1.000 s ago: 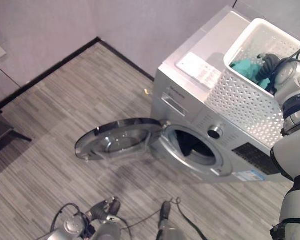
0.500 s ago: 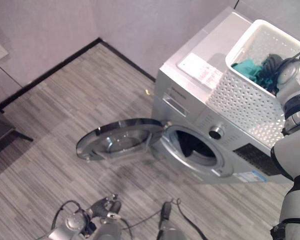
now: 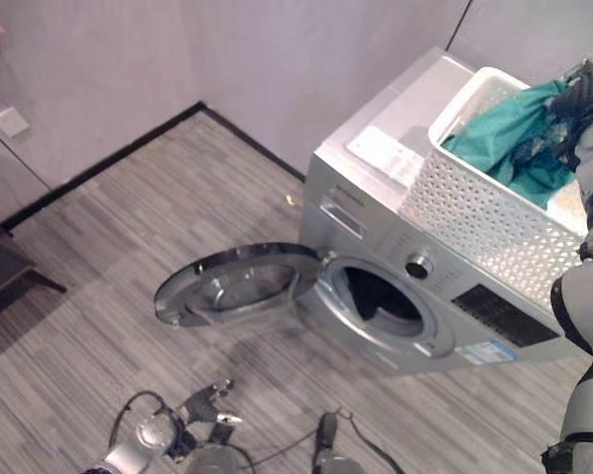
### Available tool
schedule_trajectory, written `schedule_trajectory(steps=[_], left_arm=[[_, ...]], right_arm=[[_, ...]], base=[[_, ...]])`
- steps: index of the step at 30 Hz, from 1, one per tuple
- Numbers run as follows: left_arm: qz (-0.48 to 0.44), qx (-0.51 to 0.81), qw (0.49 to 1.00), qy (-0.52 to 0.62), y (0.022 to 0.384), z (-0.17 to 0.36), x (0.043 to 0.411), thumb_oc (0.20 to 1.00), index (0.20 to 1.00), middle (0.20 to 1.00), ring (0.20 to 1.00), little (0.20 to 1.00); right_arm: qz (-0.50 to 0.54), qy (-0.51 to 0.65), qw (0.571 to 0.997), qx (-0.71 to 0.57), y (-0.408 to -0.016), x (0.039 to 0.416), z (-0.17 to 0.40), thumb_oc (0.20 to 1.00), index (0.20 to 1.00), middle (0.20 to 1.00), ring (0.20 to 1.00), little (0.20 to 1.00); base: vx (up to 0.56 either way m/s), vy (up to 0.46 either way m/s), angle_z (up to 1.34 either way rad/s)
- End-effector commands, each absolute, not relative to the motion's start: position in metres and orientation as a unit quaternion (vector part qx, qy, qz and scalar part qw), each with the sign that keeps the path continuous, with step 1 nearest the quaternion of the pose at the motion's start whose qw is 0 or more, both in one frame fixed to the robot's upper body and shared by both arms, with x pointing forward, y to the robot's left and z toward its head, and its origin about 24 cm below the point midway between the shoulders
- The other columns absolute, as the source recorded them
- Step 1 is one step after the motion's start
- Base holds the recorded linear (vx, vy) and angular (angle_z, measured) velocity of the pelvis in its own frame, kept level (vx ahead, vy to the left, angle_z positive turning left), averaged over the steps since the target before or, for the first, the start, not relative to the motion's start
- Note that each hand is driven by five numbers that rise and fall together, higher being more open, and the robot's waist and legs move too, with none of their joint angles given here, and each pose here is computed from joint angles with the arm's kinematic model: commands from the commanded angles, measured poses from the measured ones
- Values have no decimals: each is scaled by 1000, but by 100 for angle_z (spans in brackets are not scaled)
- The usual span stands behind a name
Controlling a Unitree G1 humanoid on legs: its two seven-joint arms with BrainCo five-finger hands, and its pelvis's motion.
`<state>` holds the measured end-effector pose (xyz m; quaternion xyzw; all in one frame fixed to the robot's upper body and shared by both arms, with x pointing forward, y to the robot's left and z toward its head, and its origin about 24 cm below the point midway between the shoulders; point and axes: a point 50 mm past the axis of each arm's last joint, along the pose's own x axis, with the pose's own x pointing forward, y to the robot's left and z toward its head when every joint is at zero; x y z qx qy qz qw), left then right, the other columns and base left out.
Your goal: Grab the laundry basket,head to the washer,open it,put in the laundry and shut it.
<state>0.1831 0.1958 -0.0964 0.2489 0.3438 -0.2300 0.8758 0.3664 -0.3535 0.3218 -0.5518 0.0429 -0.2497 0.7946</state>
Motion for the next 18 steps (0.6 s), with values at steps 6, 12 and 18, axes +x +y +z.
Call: schedule_trajectory(steps=[6, 12, 18], left_arm=[[-221, 266, 876, 338, 202, -98, 181, 1000, 1000, 1000, 1000, 1000], [-215, 266, 878, 336, 202, -98, 182, 1000, 1000, 1000, 1000, 1000], [-212, 277, 876, 332, 201, -100, 183, 1000, 1000, 1000, 1000, 1000]], right_arm=[[-413, -87, 741, -521, -366, 329, 402, 200, 200, 200, 200, 200], [-447, -144, 729, -498, -365, 318, 418, 200, 200, 200, 200, 200], [-492, -217, 697, -474, -366, 296, 442, 200, 200, 200, 200, 200]], base=[[6, 21, -6], [14, 23, -5], [6, 18, -7]])
